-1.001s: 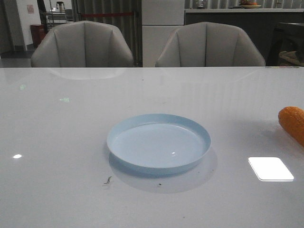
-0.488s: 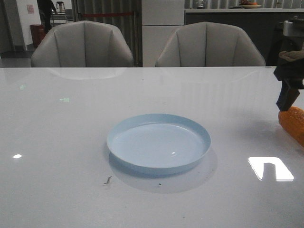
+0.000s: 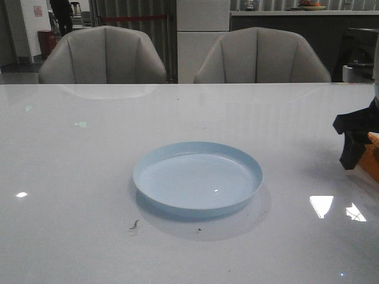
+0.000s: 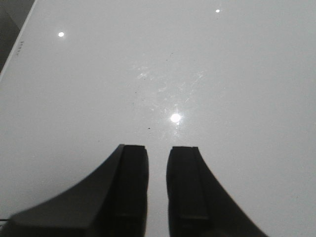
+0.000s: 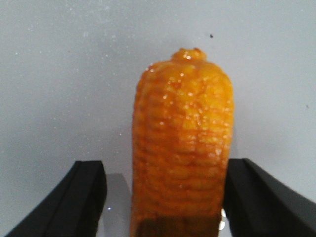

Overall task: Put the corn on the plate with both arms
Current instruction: 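Lower the right gripper and close it around the corn cob, then lift the corn cob and carry it over the plate, then lower the corn cob onto the plate and open the right gripper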

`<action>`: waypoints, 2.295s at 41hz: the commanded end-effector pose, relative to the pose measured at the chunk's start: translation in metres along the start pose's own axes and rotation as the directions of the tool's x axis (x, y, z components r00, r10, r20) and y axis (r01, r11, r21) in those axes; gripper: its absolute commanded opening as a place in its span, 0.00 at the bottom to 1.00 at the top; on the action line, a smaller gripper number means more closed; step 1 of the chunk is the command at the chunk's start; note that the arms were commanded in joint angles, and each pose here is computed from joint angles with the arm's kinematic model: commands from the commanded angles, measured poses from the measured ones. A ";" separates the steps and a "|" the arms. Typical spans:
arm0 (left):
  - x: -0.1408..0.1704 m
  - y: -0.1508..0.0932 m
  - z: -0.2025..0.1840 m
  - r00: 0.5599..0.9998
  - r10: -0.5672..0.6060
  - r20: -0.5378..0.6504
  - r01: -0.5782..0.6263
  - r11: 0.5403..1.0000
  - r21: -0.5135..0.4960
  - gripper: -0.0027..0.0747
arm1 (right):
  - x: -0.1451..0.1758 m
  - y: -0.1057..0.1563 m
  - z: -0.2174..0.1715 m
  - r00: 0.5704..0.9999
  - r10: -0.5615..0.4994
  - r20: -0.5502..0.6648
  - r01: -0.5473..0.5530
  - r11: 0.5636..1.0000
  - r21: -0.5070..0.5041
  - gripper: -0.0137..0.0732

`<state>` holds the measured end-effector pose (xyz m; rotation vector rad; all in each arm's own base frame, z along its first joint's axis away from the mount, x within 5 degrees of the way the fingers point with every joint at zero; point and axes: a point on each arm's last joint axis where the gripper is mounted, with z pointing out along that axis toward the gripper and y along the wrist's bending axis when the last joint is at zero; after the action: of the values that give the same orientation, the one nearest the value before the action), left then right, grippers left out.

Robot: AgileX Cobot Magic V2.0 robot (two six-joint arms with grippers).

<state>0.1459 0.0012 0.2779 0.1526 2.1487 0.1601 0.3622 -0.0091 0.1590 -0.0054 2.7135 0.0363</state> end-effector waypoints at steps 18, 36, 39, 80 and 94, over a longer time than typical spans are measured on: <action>-0.015 0.002 -0.006 0.994 -0.007 0.106 0.008 1.000 -0.004 0.30 | -0.032 -0.002 -0.031 0.987 -0.094 0.133 0.087 0.995 0.055 0.29; -0.015 0.002 -0.006 0.994 -0.007 0.108 0.008 1.000 -0.003 0.30 | -0.073 0.081 -0.071 0.916 -0.323 0.239 0.333 0.943 -0.002 0.29; -0.015 0.002 -0.006 0.994 -0.007 0.108 0.008 1.000 -0.003 0.30 | -0.070 0.098 -0.072 0.900 -0.362 0.243 0.378 0.926 -0.017 0.29; -0.015 0.002 -0.006 0.994 -0.007 0.108 0.008 1.000 -0.003 0.30 | -0.013 0.232 -0.041 0.782 -0.589 0.203 0.621 0.762 -0.180 0.36; -0.015 0.002 -0.006 0.994 -0.007 0.108 0.008 1.000 -0.003 0.30 | -0.016 0.235 -0.042 0.779 -0.576 0.249 0.621 0.764 -0.175 0.82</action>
<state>0.1460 0.0012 0.2780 0.1527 2.1473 0.1598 0.3524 0.2220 0.1762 -0.9424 2.5038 0.1500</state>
